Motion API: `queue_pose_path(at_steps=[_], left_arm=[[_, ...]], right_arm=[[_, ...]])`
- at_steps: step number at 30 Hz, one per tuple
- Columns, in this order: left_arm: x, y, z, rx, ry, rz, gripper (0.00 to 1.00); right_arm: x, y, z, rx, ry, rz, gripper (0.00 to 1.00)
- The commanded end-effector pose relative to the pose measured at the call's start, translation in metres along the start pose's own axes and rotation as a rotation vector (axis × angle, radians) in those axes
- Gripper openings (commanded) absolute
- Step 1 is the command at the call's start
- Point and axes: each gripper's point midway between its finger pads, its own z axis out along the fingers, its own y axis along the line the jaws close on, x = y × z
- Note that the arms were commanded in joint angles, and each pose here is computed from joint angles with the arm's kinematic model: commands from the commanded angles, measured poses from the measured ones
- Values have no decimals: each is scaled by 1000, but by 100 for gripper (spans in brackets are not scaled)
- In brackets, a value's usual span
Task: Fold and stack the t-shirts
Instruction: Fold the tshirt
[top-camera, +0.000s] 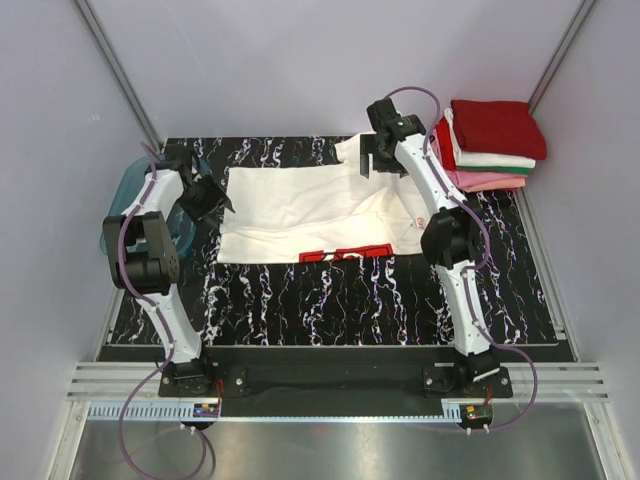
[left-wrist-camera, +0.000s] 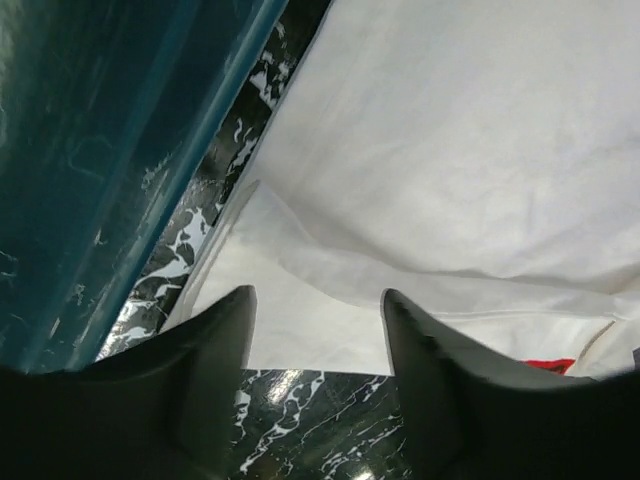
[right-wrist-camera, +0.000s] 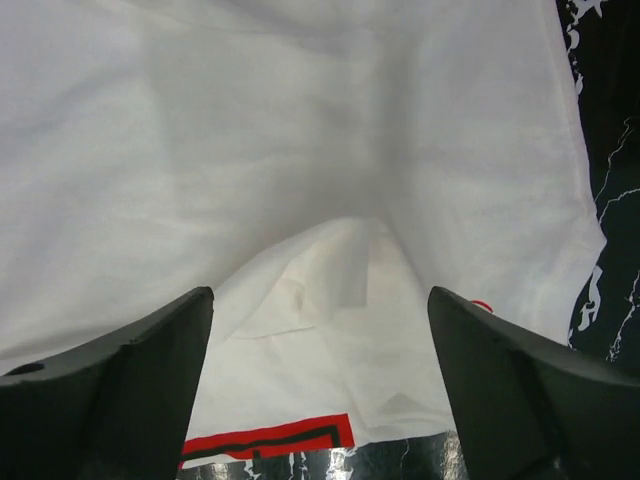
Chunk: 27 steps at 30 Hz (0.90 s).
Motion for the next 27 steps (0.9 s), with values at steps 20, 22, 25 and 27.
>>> queue_pose_path(at_steps=[20,22,25,27], left_arm=[[99,49,-38,75,-137,67,91],[98,52,-29,68,-138,53,92],[99,59,-16,38,-117,40,93],[97,62,-9,21,-109,26,93]], right_arm=[[149,-128,-62,-41,73,484,100],[154,-144,-57,-32,79,536,100],[165,-156,-44,-69,120,608,100],[168,-155,-34,-85,145,617,100]])
